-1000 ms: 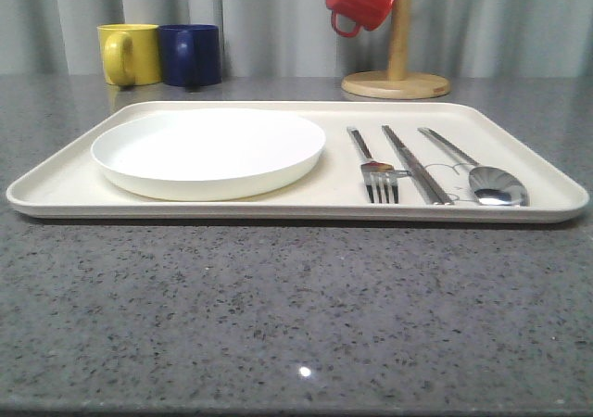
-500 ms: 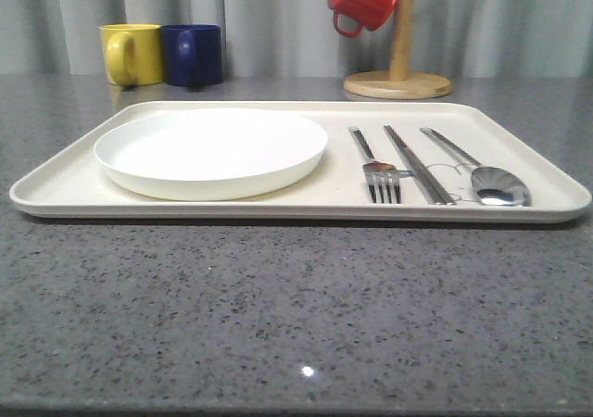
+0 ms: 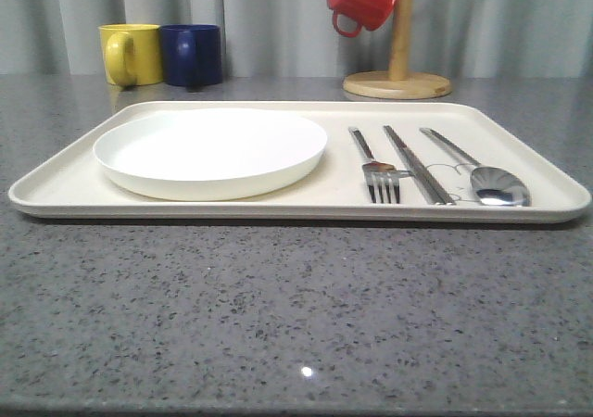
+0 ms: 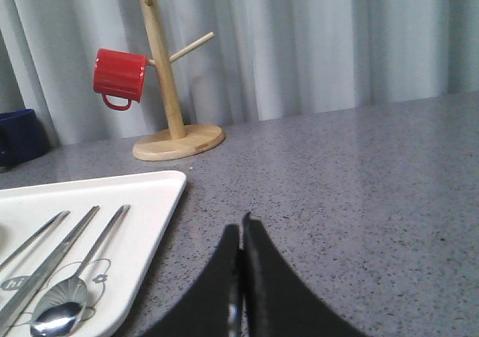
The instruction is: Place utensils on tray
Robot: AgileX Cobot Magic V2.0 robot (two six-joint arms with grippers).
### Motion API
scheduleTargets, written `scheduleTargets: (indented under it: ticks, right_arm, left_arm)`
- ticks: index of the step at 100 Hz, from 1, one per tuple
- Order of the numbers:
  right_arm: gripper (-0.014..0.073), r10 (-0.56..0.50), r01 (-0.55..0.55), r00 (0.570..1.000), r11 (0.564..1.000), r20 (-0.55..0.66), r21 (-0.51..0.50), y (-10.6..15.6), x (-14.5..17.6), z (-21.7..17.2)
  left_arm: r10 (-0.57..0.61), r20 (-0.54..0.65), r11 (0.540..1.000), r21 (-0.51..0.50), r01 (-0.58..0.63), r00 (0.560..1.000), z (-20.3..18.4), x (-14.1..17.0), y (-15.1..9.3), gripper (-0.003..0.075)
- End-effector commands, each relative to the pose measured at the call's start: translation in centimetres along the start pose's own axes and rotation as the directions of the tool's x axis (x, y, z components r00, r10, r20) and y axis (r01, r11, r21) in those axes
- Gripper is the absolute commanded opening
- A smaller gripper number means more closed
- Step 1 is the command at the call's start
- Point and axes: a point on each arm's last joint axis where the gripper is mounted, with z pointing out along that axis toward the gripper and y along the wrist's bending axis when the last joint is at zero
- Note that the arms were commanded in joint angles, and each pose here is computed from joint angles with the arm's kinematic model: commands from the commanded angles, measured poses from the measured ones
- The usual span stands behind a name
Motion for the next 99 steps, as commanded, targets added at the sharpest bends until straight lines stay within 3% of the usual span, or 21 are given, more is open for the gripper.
scheduleTargets:
  ticks: [1, 21, 99]
  right_arm:
    - [-0.0078, -0.008, 0.01, 0.992, 1.0, 0.123, -0.018, 0.3, -1.5, -0.3]
    - [-0.0078, -0.008, 0.01, 0.992, 1.0, 0.123, -0.018, 0.3, -1.5, -0.3]
    - [-0.0078, -0.008, 0.01, 0.992, 1.0, 0.124, -0.019, 0.3, -1.5, -0.3]
  left_arm:
    - [-0.008, 0.115, 1.0, -0.004, 0.009, 0.993, -0.3, -0.5, 0.0, -0.0017]
    - [-0.006, 0.131, 1.0, -0.016, 0.008, 0.991, -0.2, 1.1, 0.0, -0.0017]
    - [-0.006, 0.132, 1.0, -0.016, 0.008, 0.991, -0.2, 1.2, 0.0, -0.0017]
